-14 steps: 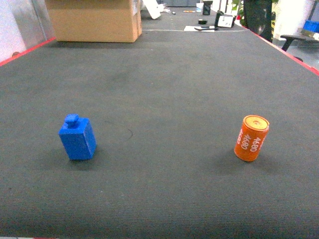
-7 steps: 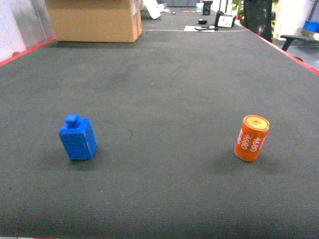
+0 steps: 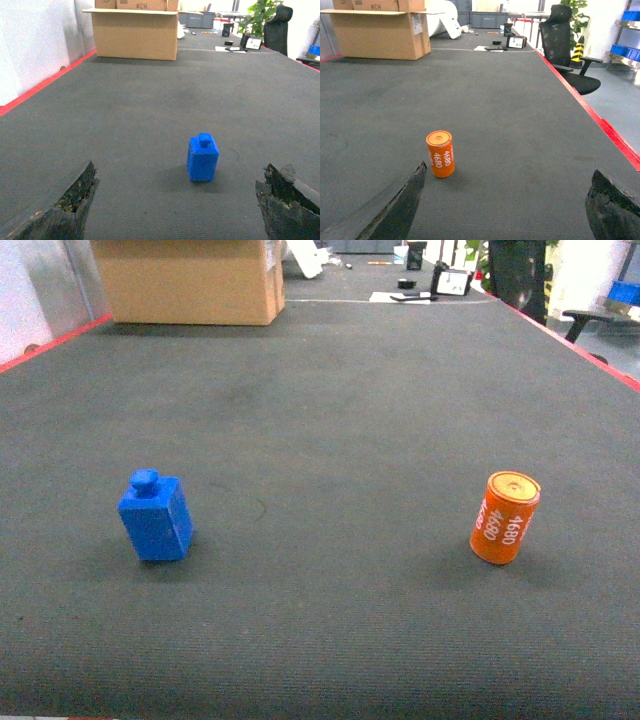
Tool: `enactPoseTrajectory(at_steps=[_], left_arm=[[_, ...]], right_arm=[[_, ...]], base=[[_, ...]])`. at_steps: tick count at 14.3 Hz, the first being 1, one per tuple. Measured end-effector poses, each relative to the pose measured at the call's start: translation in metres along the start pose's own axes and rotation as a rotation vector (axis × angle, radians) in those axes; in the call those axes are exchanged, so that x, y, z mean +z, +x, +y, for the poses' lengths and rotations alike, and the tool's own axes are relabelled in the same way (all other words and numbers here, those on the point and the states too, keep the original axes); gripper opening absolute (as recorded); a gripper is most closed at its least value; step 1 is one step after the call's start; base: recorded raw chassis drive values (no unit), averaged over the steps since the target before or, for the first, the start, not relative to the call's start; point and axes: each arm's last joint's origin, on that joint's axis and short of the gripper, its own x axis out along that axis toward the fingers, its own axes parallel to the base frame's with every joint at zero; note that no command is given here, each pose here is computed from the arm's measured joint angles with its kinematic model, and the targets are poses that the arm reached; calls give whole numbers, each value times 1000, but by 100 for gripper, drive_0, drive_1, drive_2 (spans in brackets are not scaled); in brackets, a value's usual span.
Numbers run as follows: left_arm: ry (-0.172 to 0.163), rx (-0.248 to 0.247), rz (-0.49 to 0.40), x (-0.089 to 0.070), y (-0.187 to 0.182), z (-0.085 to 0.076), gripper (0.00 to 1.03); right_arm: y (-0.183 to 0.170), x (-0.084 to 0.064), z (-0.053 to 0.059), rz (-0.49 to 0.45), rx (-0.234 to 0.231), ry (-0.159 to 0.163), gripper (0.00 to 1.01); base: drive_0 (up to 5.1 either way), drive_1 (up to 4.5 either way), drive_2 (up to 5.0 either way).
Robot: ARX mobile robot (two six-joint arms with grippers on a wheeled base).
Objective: Sort blue parts and orange caps into right shelf containers
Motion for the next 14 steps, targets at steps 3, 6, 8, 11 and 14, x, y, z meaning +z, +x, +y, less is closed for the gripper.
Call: enactPoseTrajectory(at_steps=[3, 6, 8, 11, 14], left_arm=[[0, 0, 0, 0, 0, 0, 98], [0, 0, 0, 0, 0, 0, 98], [-2, 113, 115, -4, 4, -5, 98], [4, 128, 120, -4, 9, -7, 98], [3, 154, 106, -1, 15, -7, 98]], right_arm=[[0, 0, 0, 0, 0, 0, 98], [0, 0, 0, 0, 0, 0, 98], [3, -5, 1, 177, -2, 54, 98], [8, -6, 2, 199, 4, 76, 98], [13, -2, 4, 179, 11, 92, 98]], base=[[0, 0, 0], [0, 0, 0], [0, 0, 0], [0, 0, 0], [0, 0, 0]])
